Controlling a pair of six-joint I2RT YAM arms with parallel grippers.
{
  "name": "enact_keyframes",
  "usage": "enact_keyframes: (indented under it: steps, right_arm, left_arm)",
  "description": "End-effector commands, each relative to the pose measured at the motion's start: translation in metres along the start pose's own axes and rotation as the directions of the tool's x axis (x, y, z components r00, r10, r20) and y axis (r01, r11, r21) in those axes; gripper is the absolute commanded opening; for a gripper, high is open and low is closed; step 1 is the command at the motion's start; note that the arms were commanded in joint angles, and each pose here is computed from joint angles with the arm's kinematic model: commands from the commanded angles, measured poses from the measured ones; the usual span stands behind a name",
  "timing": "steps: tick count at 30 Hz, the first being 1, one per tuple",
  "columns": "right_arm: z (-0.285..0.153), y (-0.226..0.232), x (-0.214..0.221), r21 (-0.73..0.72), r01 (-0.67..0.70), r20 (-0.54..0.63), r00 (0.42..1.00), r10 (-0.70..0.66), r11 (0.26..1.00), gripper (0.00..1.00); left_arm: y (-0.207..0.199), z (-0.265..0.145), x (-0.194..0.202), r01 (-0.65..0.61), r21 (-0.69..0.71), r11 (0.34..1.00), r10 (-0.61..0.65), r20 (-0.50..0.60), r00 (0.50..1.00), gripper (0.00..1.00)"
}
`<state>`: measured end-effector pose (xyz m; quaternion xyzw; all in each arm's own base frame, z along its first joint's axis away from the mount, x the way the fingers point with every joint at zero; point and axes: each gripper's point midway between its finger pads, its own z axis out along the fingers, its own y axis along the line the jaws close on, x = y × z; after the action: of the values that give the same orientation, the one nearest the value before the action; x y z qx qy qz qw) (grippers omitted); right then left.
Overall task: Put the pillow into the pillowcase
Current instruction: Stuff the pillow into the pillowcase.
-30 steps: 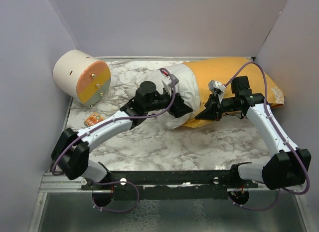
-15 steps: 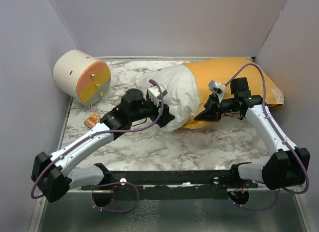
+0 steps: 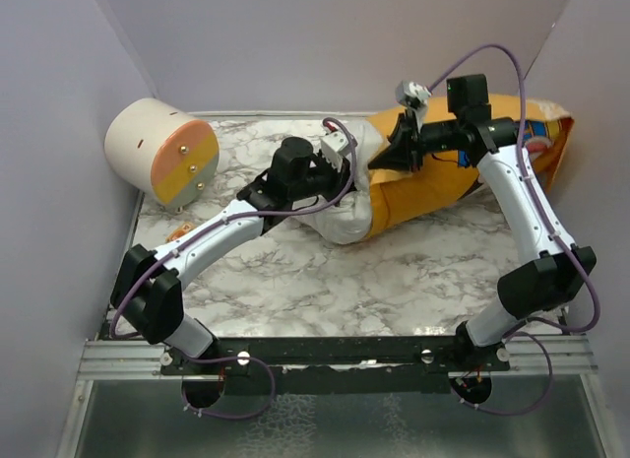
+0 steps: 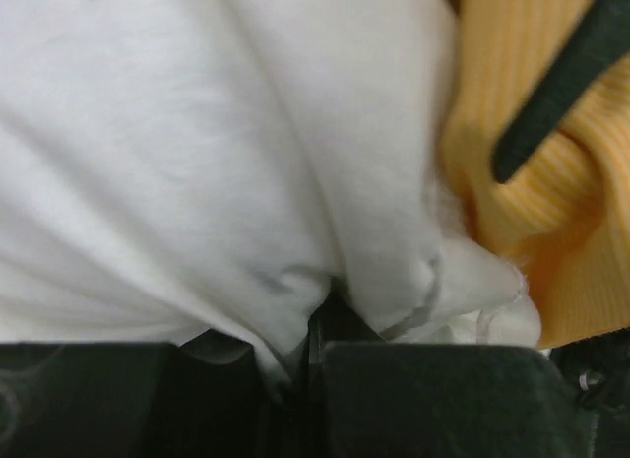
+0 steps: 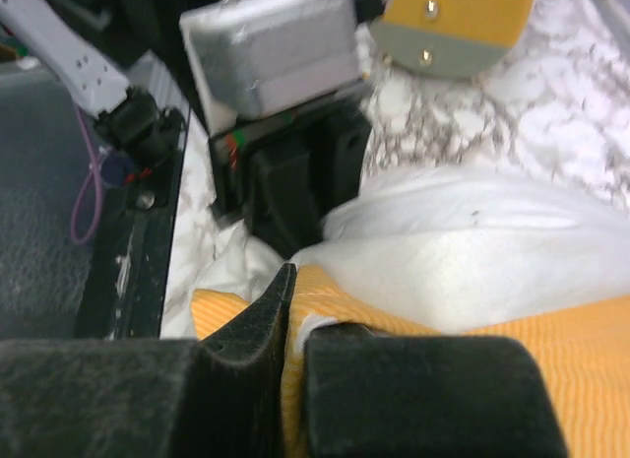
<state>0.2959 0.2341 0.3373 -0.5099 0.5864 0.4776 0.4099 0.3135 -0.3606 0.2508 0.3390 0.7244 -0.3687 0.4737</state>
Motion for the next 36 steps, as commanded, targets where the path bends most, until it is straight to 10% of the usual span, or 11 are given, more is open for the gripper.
enact_keyframes:
  steps: [1,11,22,36]
  right_arm:
    - [0.034,0.066,-0.12,-0.235,0.248,0.198,0.959,-0.204,0.94,0.01]
    - [0.08,0.034,-0.023,-0.283,-0.059,0.047,0.996,0.075,0.957,0.03]
    - [0.039,0.078,-0.032,-0.135,0.196,0.032,0.981,-0.194,0.971,0.95]
    - [-0.019,0.018,0.073,0.419,0.284,-0.357,0.925,-0.131,0.862,1.0]
  left_arm:
    - [-0.085,-0.029,-0.068,-0.019,0.315,0.949,-0.052,0.215,0.975,0.0]
    - [-0.023,-0.045,0.012,0.379,0.26,0.888,-0.438,0.228,0.869,0.0]
    - [0.02,-0.039,0.076,0.567,0.221,0.794,-0.608,0.236,0.758,0.0]
    - [0.015,-0.04,0.065,0.551,0.252,0.796,-0.603,0.239,0.761,0.0]
